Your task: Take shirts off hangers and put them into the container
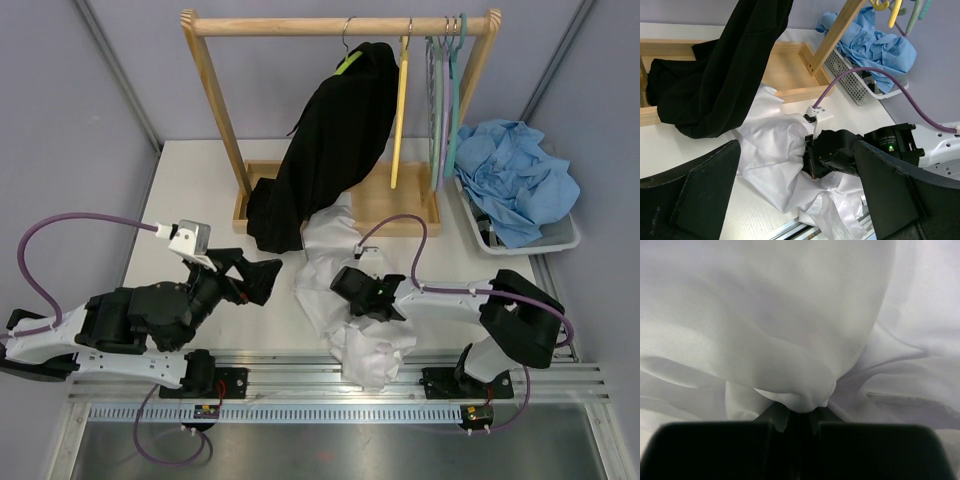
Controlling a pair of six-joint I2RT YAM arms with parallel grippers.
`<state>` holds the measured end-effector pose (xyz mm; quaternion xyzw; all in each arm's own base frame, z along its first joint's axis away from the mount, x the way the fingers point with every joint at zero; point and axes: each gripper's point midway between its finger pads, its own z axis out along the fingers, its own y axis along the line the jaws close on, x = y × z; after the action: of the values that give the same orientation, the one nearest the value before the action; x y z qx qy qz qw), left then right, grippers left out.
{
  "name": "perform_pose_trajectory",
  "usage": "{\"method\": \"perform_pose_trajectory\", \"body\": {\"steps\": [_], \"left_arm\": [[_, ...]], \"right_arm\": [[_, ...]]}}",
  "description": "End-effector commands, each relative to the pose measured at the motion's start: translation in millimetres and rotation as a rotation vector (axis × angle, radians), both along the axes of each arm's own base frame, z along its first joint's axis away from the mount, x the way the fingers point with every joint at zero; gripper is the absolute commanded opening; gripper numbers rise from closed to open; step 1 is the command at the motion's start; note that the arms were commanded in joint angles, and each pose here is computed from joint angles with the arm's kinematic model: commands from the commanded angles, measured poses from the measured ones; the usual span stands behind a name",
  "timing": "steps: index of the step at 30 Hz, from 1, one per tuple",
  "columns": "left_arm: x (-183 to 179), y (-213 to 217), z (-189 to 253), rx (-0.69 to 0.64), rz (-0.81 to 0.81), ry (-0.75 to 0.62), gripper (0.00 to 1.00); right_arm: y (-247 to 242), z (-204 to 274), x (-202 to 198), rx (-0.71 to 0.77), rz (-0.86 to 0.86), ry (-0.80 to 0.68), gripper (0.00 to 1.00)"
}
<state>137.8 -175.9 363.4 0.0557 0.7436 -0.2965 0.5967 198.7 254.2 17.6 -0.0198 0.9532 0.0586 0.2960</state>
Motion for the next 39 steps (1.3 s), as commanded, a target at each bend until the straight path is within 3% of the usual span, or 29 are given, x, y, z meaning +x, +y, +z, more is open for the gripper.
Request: {"method": "perform_pose_trajectory", "body": {"steps": [1, 7, 11, 15, 20, 27, 30, 33, 34, 35, 39], "left_arm": [[1.7, 0.7, 3.9, -0.044, 0.026, 0.009, 0.99], [1.4, -0.2, 4.0, -0.039, 0.023, 0.009, 0.99], [0.3, -3.6, 5.5, -0.03, 0.014, 0.009, 0.99], [-0.4, -7.3, 6.2, -0.017, 0.008, 0.012, 0.99], [-1.8, -8.7, 8.6, -0.01, -0.001, 0.019, 0.99], [-2.8, -12.5, 12.2, -0.003, -0.011, 0.019, 0.99], [-3.4, -15.0, 13.7, 0.0, -0.017, 0.017, 0.99], [-3.7, -17.1, 15.8, -0.002, -0.023, 0.013, 0.99], [-4.0, -16.6, 17.8, -0.004, -0.027, 0.01, 0.99], [-4.2, -16.7, 18.5, -0.005, -0.03, 0.009, 0.99], [-3.3, -13.7, 23.2, -0.012, -0.03, -0.004, 0.99]], "right_arm": [[-41.5, 20.4, 2.8, -0.04, -0.16, -0.091, 0.0], [-121.5, 117.9, 6.7, 0.044, -0.463, -0.352, 0.0], [-163.5, 179.2, 5.6, 0.067, -0.569, -0.496, 0.0], [-222.1, 230.8, -4.1, 0.001, -0.715, -0.651, 0.0], [-255.2, 291.3, -3.4, 0.019, -0.804, -0.776, 0.0], [-266.5, 346.7, 18.7, -0.145, -0.814, -0.85, 0.0], [-265.8, 370.6, 37.1, -0.134, -0.765, -0.857, 0.0], [-291.3, 385.7, 53.8, -0.126, -0.797, -0.885, 0.0], [-317.4, 387.9, 61.7, -0.188, -0.878, -0.858, 0.0], [-316.4, 386.5, 76.0, -0.151, -0.838, -0.836, 0.0], [-365.6, 384.7, 112.7, -0.136, -0.963, -0.79, 0.0]]}}
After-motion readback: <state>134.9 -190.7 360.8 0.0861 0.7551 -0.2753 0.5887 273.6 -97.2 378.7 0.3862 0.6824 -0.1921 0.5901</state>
